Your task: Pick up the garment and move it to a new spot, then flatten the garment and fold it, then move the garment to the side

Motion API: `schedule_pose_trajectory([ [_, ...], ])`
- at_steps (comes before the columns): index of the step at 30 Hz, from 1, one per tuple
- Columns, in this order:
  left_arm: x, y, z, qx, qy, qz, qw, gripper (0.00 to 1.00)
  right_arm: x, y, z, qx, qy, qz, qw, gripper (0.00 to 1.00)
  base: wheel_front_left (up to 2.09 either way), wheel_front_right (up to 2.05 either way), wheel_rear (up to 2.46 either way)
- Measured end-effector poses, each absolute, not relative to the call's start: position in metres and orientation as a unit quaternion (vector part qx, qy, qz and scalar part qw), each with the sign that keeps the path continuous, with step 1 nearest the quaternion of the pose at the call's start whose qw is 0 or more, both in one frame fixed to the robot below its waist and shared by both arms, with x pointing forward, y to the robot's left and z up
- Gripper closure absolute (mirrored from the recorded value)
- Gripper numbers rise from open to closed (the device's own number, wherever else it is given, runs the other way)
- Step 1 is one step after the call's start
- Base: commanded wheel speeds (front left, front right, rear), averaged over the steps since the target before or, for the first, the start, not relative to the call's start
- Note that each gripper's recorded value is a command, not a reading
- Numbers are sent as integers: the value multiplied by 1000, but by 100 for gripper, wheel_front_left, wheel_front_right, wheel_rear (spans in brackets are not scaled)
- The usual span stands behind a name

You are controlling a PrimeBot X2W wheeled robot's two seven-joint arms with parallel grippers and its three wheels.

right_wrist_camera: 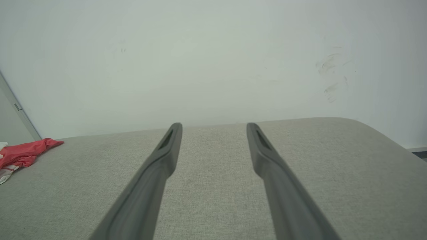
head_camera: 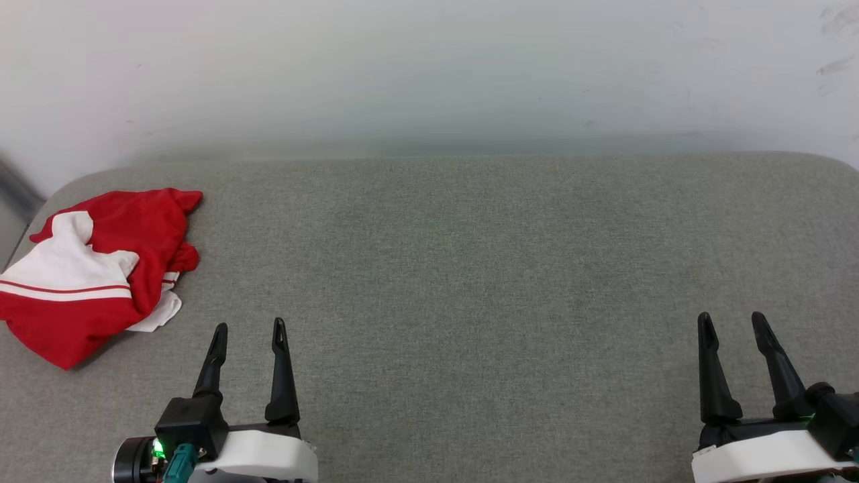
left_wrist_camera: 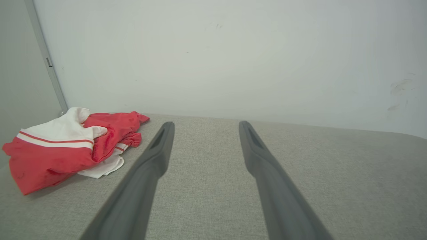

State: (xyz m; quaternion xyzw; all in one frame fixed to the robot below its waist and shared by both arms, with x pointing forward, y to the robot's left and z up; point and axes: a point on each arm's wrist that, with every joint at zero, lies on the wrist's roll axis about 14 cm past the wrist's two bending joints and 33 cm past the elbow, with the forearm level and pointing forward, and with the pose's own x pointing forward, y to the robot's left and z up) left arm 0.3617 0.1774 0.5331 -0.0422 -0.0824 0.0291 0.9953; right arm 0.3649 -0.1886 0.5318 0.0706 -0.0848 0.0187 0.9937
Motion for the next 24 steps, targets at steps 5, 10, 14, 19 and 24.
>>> schedule_pose_trajectory([
  [5,362,178,532,-44,-81,29,995,0,365,-188,529,78,-81,18,994,0,0,0,0],
  [10,361,180,530,-47,-78,31,995,0,366,-187,527,81,-78,20,993,0,0,0,0],
  [14,359,185,530,-46,-78,40,995,0,369,-181,526,81,-75,29,993,0,0,0,0],
  [19,354,198,531,-44,-79,59,994,0,376,-169,525,80,-72,47,993,0,0,0,0],
  [24,348,212,532,-44,-82,82,992,0,384,-153,524,76,-70,71,992,0,0,0,0],
])
